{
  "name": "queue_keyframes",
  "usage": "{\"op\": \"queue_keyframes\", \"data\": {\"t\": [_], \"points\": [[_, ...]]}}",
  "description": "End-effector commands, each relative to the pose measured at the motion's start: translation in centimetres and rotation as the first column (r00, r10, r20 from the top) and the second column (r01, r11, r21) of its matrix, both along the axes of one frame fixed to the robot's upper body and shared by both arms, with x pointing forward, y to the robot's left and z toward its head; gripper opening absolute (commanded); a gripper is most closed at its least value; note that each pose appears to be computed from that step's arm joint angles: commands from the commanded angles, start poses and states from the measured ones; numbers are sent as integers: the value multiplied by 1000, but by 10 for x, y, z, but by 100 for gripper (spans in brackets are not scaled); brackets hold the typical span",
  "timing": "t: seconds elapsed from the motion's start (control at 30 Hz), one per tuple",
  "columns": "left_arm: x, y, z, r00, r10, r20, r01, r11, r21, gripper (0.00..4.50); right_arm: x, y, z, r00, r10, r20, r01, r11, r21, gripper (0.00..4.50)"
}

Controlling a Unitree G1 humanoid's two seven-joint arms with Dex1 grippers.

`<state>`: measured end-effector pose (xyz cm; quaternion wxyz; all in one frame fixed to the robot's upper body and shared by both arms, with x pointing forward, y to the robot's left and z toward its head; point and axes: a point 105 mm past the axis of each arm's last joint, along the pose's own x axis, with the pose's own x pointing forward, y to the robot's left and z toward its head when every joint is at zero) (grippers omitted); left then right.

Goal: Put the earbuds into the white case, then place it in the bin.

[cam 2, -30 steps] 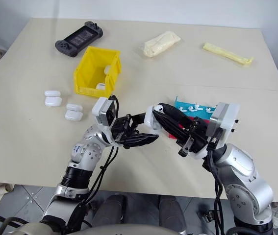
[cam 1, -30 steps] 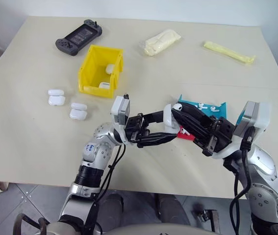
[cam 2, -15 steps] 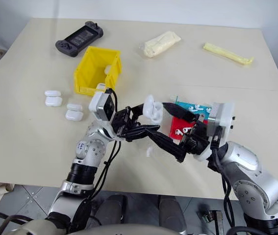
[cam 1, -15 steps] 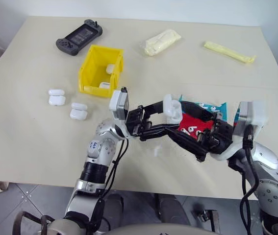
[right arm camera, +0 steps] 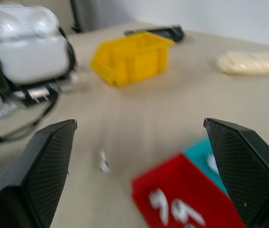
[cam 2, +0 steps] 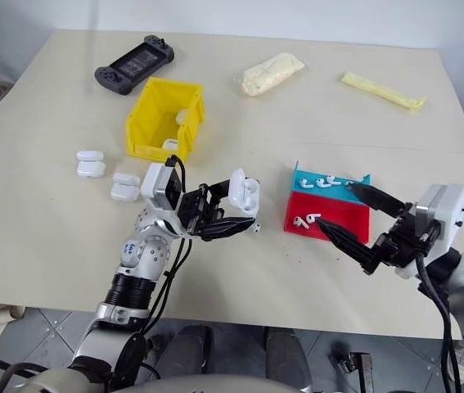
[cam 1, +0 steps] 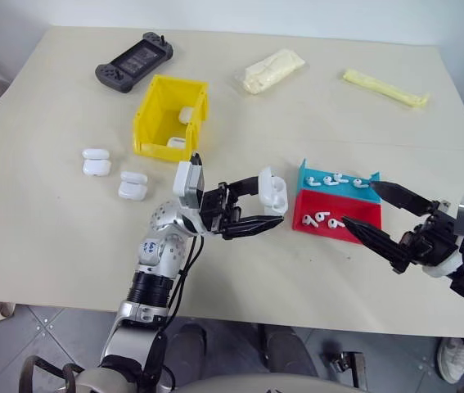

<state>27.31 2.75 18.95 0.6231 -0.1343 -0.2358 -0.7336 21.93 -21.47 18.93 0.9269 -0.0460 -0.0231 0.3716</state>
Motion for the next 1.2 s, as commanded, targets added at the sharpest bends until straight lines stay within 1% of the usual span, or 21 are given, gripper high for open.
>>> {"op": "queue_keyframes", "data": {"t": [0.03, 0.17, 0.23, 0.3, 0.4, 0.47, 0.57, 0.67, 0.73, 0.8, 0.87, 0.93, 0.97, 1.07, 1.17, 1.2], "points": [[-5, 9, 1, 997, 5, 71, -7, 1000, 22, 279, -12, -28, -4, 997, -70, 28, 73, 988, -134, 447], [-8, 25, -7, 998, 7, 64, -12, 998, 69, 279, -25, -70, -19, 984, -177, 29, 178, 946, -273, 447], [-9, 31, -10, 998, 10, 58, -15, 996, 91, 279, -31, -84, -26, 981, -194, 26, 192, 922, -335, 447], [-10, 32, -12, 998, 13, 56, -18, 995, 98, 279, -34, -89, -32, 983, -183, 17, 175, 907, -383, 447], [-10, 31, -12, 998, 22, 57, -28, 995, 93, 279, -32, -91, -32, 987, -161, 20, 155, 904, -399, 447], [-10, 29, -12, 998, 28, 59, -33, 996, 87, 279, -28, -86, -29, 992, -128, 14, 124, 911, -394, 447], [-11, 28, -13, 998, 30, 60, -35, 996, 81, 279, -10, -67, -28, 990, -95, -101, 44, 908, -416, 447], [-12, 26, -14, 998, 30, 60, -35, 996, 78, 279, 10, -31, -15, 989, 8, -145, -73, 893, -444, 447], [-13, 23, -15, 998, 29, 61, -33, 997, 72, 279, 17, -11, -12, 978, 59, -198, -148, 870, -470, 447], [-15, 19, -14, 998, 17, 63, -21, 998, 58, 279, 25, 2, -16, 967, 64, -246, -193, 813, -550, 447], [-16, 15, -13, 998, 6, 68, -10, 999, 49, 279, 34, 9, -18, 961, 48, -271, -208, 773, -600, 447], [-18, 9, -12, 997, -7, 75, 4, 999, 39, 279, 43, 18, -18, 949, 36, -313, -231, 756, -613, 447], [-20, 7, -12, 997, -14, 79, 11, 999, 36, 279, 48, 21, -18, 947, 35, -318, -240, 736, -634, 447], [-25, 3, -13, 995, -42, 93, 38, 998, 42, 279, 61, 22, -19, 947, -2, -322, -236, 676, -698, 447], [-27, 0, -13, 994, -53, 98, 48, 998, 45, 279, 66, 22, -21, 939, -11, -343, -259, 630, -732, 447], [-28, -1, -14, 994, -53, 98, 49, 998, 45, 279, 69, 20, -23, 941, -24, -339, -255, 607, -753, 430]]}}
